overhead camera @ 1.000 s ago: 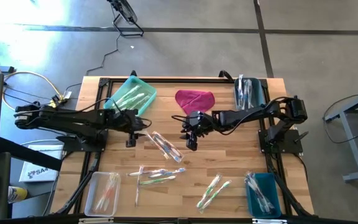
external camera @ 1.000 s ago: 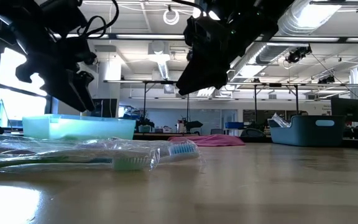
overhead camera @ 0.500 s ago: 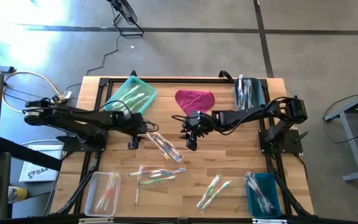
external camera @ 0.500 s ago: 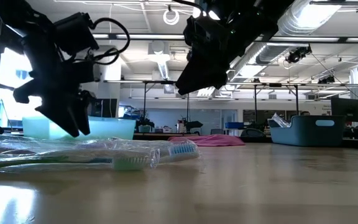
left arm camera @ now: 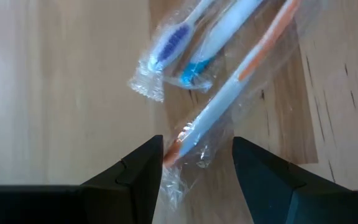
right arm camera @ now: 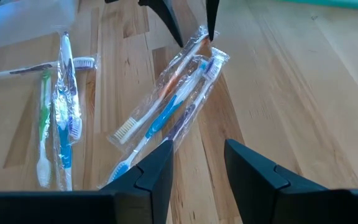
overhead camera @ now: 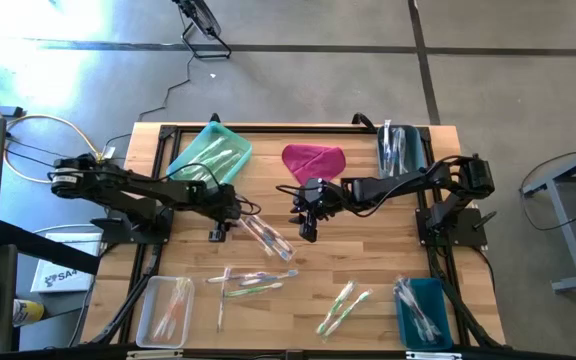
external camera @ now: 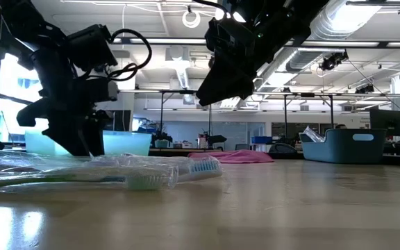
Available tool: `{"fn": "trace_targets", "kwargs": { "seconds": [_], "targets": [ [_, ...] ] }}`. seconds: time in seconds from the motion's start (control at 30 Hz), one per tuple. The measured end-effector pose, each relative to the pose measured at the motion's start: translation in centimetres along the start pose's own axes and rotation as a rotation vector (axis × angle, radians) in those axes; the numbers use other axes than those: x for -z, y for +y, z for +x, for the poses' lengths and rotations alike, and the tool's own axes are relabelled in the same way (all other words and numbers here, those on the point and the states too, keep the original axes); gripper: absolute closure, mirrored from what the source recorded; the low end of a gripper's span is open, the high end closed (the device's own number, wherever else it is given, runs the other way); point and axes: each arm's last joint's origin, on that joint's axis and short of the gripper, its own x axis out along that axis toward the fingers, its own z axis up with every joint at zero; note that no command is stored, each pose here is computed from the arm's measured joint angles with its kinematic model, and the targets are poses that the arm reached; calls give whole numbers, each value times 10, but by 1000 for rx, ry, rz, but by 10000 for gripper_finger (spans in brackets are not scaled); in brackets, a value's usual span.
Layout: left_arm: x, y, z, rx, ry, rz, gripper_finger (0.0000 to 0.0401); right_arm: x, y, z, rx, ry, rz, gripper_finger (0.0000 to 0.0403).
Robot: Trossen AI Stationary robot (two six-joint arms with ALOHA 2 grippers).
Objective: Pick & Place Toothbrushes
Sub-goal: Put the orange toothbrush to the transparent bin
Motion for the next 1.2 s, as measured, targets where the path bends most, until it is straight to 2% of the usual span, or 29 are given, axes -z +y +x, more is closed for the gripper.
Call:
{"fn": "trace_targets", "kwargs": {
  "seconds": [0.5,0.7,1.03,1.2],
  "targets": [
    [3,-2,9,58,40,-14,219,0,0,0,0,0,0,267],
    [4,-3,9,103,42,-39,276,0,0,0,0,0,0,267],
    [8,-10,8,303,69,-153,378,0,0,0,0,0,0,267],
    [11,-14,6,420,95,-195,392,0,0,0,0,1,0,267]
  ]
}}
